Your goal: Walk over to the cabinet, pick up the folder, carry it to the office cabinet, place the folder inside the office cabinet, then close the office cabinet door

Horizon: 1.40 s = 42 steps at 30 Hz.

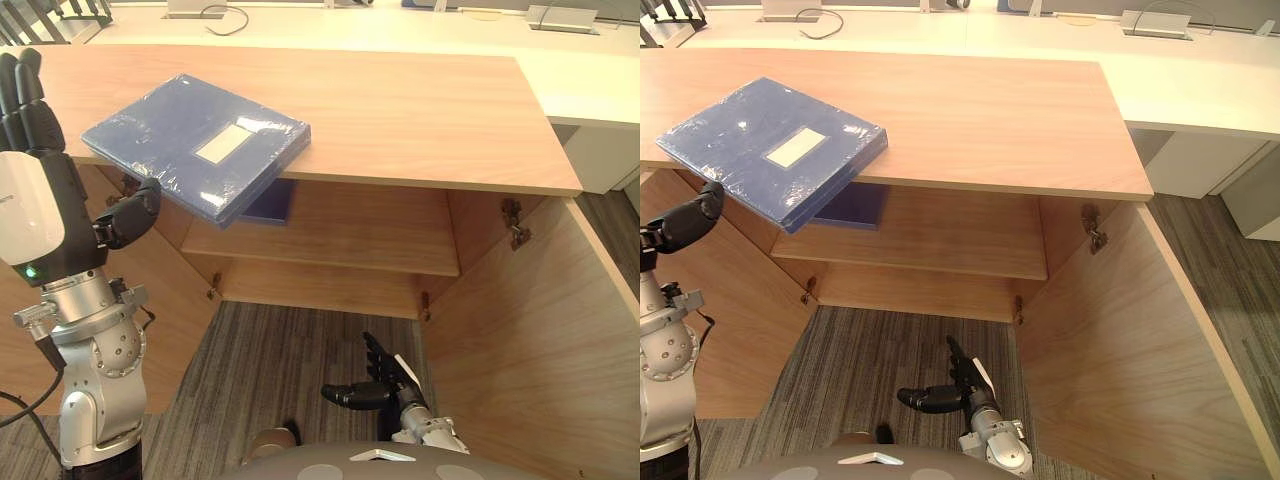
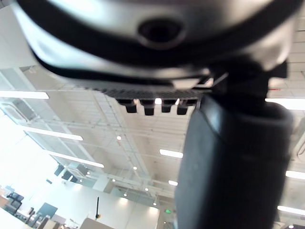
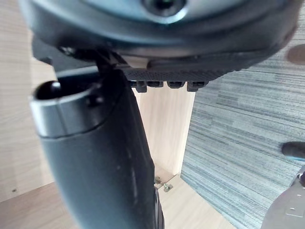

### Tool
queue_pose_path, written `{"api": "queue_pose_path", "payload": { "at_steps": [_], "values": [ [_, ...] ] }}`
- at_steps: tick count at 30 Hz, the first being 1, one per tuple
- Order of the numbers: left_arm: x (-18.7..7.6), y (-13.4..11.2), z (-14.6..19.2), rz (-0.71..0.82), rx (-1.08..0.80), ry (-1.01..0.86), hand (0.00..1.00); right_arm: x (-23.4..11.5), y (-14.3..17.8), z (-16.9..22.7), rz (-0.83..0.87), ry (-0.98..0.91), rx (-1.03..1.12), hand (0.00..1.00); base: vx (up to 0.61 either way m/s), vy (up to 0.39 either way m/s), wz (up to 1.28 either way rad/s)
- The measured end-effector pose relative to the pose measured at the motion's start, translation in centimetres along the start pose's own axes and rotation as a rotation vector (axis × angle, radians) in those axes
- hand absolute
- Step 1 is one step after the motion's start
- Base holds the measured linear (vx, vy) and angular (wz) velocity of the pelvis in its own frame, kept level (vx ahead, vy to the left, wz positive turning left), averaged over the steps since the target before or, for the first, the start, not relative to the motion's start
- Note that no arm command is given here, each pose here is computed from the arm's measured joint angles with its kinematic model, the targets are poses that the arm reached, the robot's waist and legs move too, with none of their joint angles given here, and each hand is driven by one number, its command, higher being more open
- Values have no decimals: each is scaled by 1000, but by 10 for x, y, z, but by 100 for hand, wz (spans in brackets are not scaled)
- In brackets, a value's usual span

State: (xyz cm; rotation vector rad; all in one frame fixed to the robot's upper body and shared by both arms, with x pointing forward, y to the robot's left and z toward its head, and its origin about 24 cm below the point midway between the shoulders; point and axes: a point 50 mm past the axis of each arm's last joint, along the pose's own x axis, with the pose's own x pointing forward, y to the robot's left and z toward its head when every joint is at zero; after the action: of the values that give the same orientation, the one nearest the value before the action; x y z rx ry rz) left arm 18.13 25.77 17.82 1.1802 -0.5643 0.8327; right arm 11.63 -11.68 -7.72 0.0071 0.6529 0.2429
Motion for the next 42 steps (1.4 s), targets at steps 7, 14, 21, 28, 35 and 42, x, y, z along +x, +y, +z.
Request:
{"api": "queue_pose_path", "payload": {
  "at_steps": [7,14,21,28,35,42],
  "values": [
    [3,6,-5,0,74,-28,100,-6,-3,7,-21,-34,5,100,-15,-5,0],
    [4,12,-13,20,114,-6,100,-8,-13,6,-69,-32,13,100,0,0,0],
    [-6,5,-27,-47,152,37,100,-9,-20,3,-109,-18,22,100,0,0,0],
    [-15,3,-33,-102,172,42,100,-10,-26,-13,-150,42,38,100,0,0,-1],
    [-20,0,-35,-134,211,27,100,-11,-28,-23,-167,82,47,100,-11,-4,0],
    [-26,-15,-31,-203,181,3,100,-11,-26,-47,-176,159,58,100,-20,-2,-1]
  ]
}}
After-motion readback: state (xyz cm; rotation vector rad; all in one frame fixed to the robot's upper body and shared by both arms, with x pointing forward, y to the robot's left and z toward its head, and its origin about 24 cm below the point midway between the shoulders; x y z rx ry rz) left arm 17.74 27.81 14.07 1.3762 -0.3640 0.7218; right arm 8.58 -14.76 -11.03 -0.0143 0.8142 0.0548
